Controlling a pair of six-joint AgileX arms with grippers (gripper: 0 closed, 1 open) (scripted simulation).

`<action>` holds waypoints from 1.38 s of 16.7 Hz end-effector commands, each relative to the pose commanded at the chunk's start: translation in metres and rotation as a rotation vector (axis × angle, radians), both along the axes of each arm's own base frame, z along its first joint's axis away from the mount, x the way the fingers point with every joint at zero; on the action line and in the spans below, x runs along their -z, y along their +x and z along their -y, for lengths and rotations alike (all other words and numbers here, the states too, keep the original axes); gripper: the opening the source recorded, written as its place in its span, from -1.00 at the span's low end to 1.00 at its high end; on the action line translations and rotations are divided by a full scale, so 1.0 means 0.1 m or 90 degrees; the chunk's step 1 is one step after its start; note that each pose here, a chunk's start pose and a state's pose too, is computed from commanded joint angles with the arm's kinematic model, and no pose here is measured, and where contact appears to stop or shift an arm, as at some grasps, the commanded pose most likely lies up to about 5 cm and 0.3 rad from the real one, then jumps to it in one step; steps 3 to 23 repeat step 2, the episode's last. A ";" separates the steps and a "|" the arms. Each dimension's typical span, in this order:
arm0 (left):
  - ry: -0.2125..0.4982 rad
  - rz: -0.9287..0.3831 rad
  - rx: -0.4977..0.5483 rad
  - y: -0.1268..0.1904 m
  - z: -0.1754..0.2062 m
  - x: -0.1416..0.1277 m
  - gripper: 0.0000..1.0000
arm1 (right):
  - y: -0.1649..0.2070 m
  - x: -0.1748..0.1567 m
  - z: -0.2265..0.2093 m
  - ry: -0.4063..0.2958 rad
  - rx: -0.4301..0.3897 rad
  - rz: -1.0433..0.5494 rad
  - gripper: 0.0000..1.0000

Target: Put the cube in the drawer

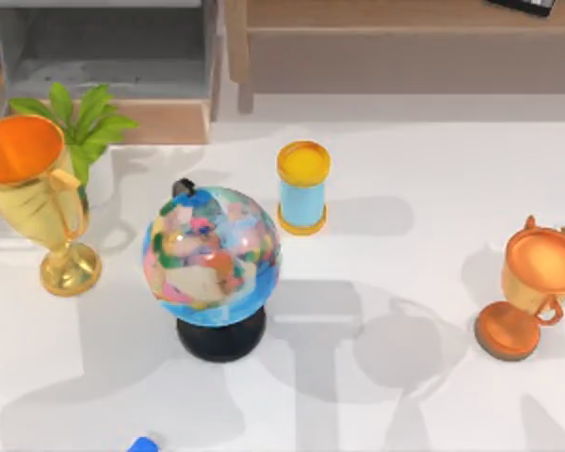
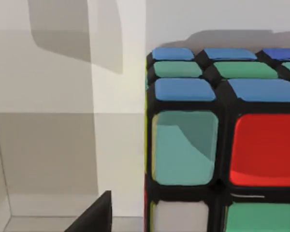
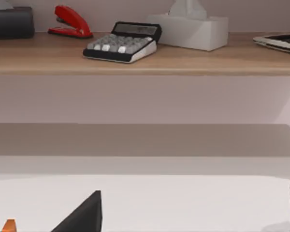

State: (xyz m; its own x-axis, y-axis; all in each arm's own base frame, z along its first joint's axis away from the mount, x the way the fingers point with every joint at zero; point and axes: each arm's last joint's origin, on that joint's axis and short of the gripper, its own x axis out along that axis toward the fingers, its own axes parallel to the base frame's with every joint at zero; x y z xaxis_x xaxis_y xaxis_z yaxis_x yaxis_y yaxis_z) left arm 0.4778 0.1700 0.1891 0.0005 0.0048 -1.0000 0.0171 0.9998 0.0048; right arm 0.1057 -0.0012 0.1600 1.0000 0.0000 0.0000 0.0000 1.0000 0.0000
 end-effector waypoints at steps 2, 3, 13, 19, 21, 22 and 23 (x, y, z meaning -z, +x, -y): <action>0.000 0.000 0.000 0.00 0.00 0.00 1.00 | 0.00 0.00 0.00 0.000 0.000 0.000 1.00; 0.000 0.000 0.000 0.00 0.00 0.00 1.00 | 0.00 0.00 0.00 0.000 0.000 0.000 1.00; 0.000 0.000 0.000 0.00 0.00 0.00 1.00 | 0.00 0.00 0.00 0.000 0.000 0.000 1.00; 0.000 0.000 0.000 0.00 0.00 0.00 1.00 | 0.00 0.00 0.00 0.000 0.000 0.000 1.00; 0.000 0.000 0.000 0.00 0.00 0.00 1.00 | 0.00 0.00 0.00 0.000 0.000 0.000 1.00; 0.000 0.000 0.000 0.00 0.00 0.00 1.00 | 0.00 0.00 0.00 0.000 0.000 0.000 1.00; 0.000 0.000 0.000 0.00 0.00 0.00 1.00 | 0.00 0.00 0.00 0.000 0.000 0.000 1.00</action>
